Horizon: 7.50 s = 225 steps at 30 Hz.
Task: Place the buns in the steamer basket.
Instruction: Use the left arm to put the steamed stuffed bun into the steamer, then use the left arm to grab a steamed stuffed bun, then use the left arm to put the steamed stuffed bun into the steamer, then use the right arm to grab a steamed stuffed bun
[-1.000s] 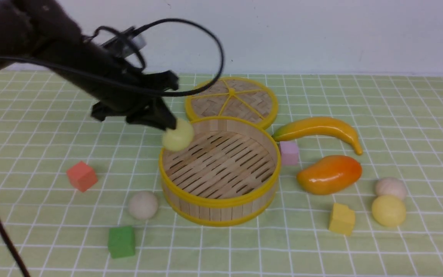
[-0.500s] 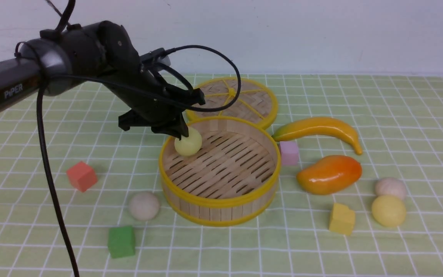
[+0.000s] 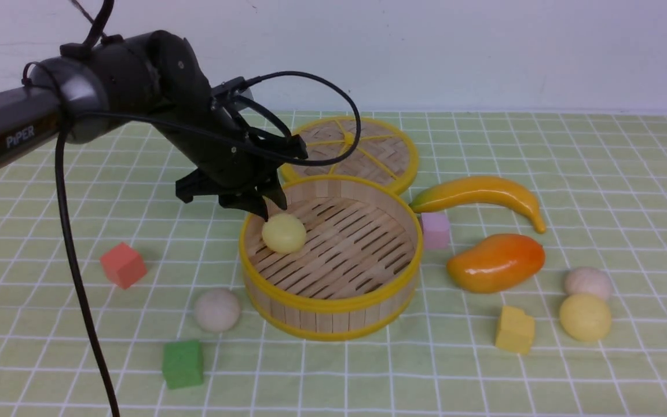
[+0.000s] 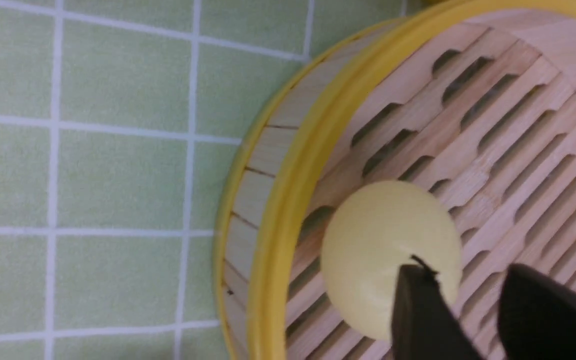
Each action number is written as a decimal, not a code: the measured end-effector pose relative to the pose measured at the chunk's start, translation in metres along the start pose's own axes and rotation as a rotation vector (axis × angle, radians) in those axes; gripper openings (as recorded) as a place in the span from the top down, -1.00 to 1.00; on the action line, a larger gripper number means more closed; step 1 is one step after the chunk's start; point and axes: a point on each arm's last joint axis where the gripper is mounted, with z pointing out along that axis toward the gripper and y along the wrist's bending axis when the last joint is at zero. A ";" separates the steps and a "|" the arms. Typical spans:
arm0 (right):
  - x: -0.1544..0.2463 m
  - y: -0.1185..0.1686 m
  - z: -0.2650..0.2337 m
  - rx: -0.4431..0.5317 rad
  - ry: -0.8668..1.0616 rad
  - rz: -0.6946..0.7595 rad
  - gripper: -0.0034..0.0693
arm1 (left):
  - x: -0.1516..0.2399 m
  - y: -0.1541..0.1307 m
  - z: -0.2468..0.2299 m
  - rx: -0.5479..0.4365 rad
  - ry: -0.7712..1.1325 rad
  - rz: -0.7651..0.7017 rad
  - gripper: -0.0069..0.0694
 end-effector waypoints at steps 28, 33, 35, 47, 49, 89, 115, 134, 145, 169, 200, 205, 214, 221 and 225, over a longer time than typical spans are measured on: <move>0.000 0.000 0.000 0.000 0.000 0.000 0.25 | 0.058 0.070 -0.039 -0.282 0.212 0.006 0.01; 0.000 0.000 0.000 0.000 0.000 0.000 0.25 | 0.061 0.075 -0.012 -0.252 0.242 -0.042 0.14; 0.000 0.000 0.000 0.000 0.000 0.000 0.25 | 0.062 0.074 -0.008 -0.230 0.248 -0.057 0.19; 0.000 0.000 0.000 0.000 0.000 0.000 0.25 | 0.058 0.069 -0.002 -0.162 0.212 -0.076 0.21; 0.000 0.000 0.000 0.000 0.000 0.000 0.25 | 0.058 0.069 0.003 -0.157 0.213 -0.085 0.20; 0.000 0.000 0.000 0.000 0.000 0.000 0.25 | 0.027 0.021 -0.055 0.026 0.258 0.013 0.85; 0.000 0.000 0.000 0.000 0.000 0.000 0.25 | 0.034 0.005 0.026 0.153 0.272 0.032 0.23; 0.000 0.000 0.000 0.000 0.000 0.000 0.25 | 0.040 -0.037 -0.166 0.189 0.049 0.367 -0.21; 0.000 0.000 0.000 0.000 0.000 0.000 0.25 | 0.101 -0.006 -0.289 -0.052 -0.255 0.373 0.62; 0.000 0.000 0.000 0.001 0.000 -0.004 0.25 | 0.268 0.112 -0.217 0.141 -1.041 0.372 0.85; -0.172 0.016 -0.038 -0.073 -0.512 0.205 0.25 | 0.265 0.105 -0.237 0.058 -0.936 0.431 0.85; -0.219 0.022 0.003 -0.038 -0.249 0.129 0.25 | 0.279 0.114 -0.247 0.030 -0.899 0.371 0.85; -0.196 0.012 0.131 0.034 0.219 0.034 0.25 | 0.314 0.147 -0.236 0.032 -1.008 0.167 0.83; -0.157 0.008 0.222 0.031 0.721 0.037 0.25 | 0.316 0.156 -0.217 0.000 -1.095 0.234 0.82; -0.157 0.007 0.257 0.035 0.814 0.060 0.25 | 0.317 0.160 -0.207 0.006 -1.069 0.204 0.81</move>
